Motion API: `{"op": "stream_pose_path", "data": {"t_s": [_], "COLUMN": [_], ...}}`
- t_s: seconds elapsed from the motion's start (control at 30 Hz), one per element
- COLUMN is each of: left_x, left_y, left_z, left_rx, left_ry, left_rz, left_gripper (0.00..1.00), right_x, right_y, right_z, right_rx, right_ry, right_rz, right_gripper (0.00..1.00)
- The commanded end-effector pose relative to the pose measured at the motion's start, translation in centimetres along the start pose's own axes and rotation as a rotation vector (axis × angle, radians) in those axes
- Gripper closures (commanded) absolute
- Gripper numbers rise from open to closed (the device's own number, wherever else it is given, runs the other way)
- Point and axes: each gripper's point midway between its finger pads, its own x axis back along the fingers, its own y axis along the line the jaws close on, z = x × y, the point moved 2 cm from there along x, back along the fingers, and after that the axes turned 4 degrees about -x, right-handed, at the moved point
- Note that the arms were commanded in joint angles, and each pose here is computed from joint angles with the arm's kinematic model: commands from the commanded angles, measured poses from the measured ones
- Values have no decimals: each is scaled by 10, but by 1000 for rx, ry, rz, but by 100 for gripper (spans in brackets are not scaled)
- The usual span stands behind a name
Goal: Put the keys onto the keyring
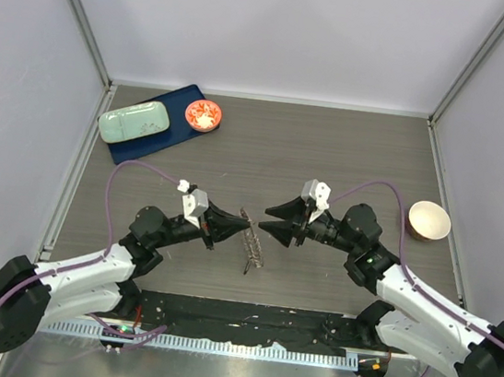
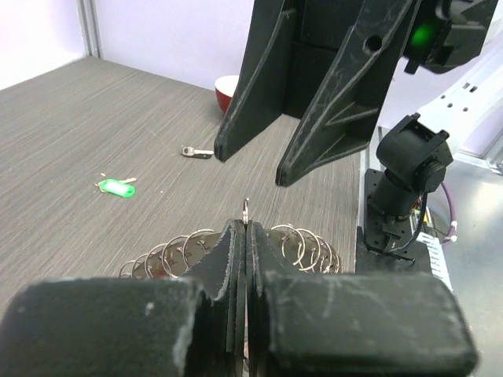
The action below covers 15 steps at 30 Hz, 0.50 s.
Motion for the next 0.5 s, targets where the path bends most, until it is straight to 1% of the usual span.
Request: {"op": "stream_pose_path", "data": {"t_s": [0.0,0.2,0.47], "left_x": [-12,-13,-14], "left_y": [-5,-7,-9], "left_z": [-46,-50,-51], "left_rx": [-50,-48,-41], "left_ry": [-141,-148,-147], "left_rz": [42,51,67], "left_gripper": [100,100,100], "right_x": [-4,-9,-11], "right_y": [2,0,4], "right_z": [-14,-4,-6], "right_rx": [35,24,21], "right_ry": [-74,-55,-65], "right_rz": [-32,-49,-84], "right_gripper": [54,55,57]}}
